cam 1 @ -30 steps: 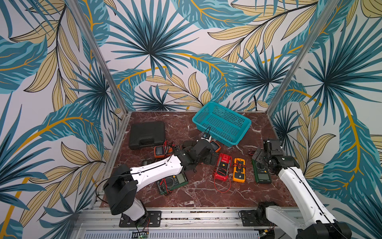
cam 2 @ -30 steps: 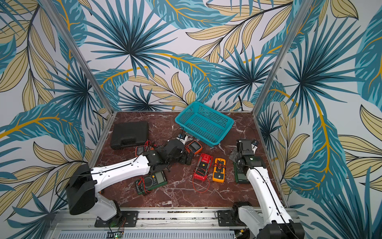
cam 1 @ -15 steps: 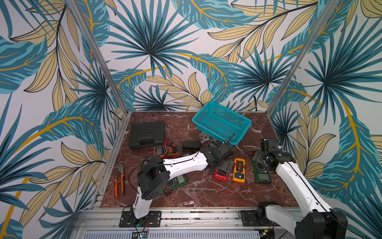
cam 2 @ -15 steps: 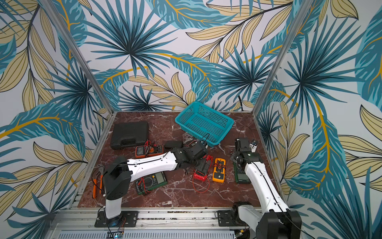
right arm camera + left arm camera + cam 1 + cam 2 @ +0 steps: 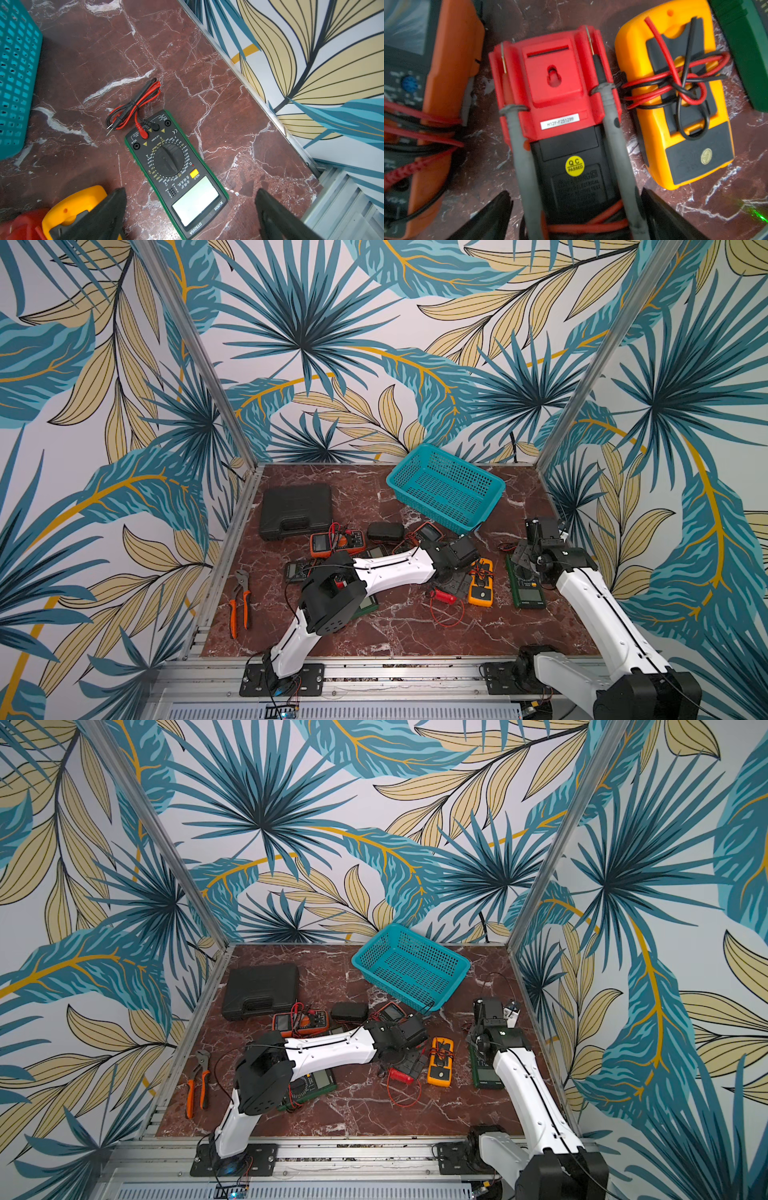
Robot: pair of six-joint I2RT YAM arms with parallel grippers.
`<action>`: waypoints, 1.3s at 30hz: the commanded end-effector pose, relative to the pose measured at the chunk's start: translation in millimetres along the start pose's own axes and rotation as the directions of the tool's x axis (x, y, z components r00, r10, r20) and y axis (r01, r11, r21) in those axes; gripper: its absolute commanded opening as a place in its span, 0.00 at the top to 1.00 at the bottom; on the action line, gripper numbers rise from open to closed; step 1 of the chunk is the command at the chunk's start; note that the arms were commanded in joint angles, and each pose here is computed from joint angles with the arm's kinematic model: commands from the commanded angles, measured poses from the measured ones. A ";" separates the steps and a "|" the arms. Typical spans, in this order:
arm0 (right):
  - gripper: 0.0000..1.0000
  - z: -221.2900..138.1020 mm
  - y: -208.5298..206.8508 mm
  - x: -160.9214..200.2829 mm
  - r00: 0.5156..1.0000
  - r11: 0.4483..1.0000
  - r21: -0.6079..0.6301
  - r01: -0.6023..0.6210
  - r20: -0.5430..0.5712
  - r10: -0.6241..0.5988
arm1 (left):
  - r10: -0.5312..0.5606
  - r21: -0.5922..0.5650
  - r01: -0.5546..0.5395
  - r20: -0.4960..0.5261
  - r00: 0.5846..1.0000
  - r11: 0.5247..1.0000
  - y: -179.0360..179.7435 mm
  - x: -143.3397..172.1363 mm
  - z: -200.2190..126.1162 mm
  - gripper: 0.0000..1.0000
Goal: Put the multimeter into the basket
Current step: Pick up the multimeter from the center of the board.
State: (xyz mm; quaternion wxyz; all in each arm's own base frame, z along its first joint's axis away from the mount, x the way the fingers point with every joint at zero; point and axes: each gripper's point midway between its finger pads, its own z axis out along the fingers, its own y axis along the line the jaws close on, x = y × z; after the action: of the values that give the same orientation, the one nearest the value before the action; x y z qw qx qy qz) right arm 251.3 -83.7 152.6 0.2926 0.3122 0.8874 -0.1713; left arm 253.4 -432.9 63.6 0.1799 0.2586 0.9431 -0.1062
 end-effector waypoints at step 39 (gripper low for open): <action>0.00 -36.6 6.9 -11.7 0.993 0.980 -0.194 -0.035 0.102 0.056 | 0.256 -0.247 -0.166 0.402 0.879 0.955 54.6 -96.5 -177.9 1.00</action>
State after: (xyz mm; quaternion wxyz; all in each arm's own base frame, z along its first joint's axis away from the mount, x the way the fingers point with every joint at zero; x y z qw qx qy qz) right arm 247.5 -68.8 184.4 0.3662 0.3005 0.8746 -0.1030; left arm 271.2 -377.4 197.0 0.3178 0.3164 0.8929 -0.0395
